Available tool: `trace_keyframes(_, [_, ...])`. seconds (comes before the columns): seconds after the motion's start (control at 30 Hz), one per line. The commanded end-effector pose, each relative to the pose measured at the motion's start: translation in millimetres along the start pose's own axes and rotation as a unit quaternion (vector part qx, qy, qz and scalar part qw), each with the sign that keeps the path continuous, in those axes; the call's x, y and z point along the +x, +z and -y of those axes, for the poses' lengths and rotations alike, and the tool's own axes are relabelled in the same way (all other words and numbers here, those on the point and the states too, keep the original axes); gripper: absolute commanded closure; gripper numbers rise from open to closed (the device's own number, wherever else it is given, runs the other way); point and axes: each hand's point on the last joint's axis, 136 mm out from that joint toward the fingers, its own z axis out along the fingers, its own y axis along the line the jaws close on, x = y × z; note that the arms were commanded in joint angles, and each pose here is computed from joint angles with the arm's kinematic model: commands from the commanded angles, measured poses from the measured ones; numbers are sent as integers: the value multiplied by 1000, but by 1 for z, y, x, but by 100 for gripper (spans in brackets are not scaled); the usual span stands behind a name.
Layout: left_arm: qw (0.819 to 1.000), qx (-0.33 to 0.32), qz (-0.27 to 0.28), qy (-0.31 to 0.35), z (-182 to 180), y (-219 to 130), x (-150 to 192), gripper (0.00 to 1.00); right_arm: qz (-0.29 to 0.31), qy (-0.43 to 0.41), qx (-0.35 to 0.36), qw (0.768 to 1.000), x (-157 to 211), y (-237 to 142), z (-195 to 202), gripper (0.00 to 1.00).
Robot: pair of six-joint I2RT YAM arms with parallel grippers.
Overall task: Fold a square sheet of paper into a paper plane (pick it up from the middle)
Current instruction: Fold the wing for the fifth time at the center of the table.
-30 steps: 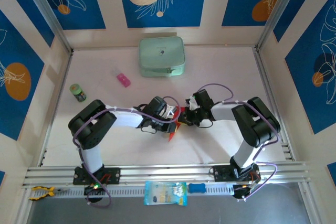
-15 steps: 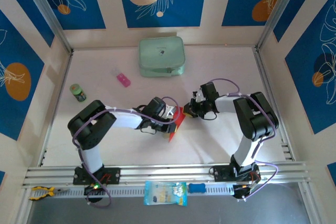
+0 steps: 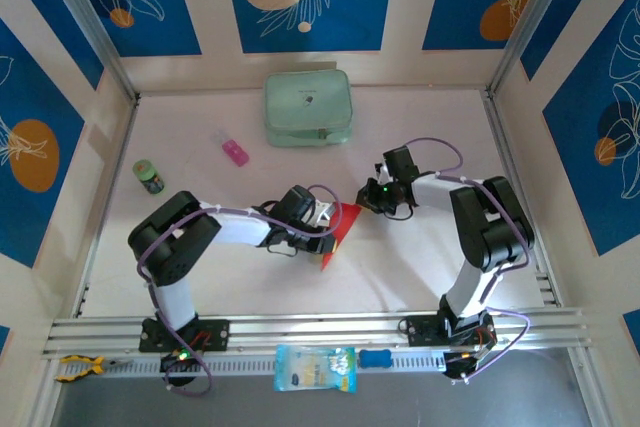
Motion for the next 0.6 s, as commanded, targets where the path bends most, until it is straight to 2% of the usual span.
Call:
trace_keyframes(0.0, [985, -98, -114, -80, -58, 0, 78, 100, 33, -30, -11, 999, -6, -20, -13, 85])
trace_keyframes(0.1, [985, -97, -114, -80, -57, 0, 77, 100, 31, -43, -43, 998, 3, -25, -23, 84])
trace_keyframes(0.3, [986, -96, -112, -79, -56, 0, 76, 100, -32, -75, -105, 991, 40, -13, -48, 84])
trace_keyframes(0.43, [987, -91, -109, -79, -52, 0, 72, 100, -52, -71, -83, 993, 55, 3, -41, 87])
trace_keyframes(0.57, [989, -73, -101, -76, -39, -4, 63, 100, -58, -29, -20, 998, 59, 15, -5, 94])
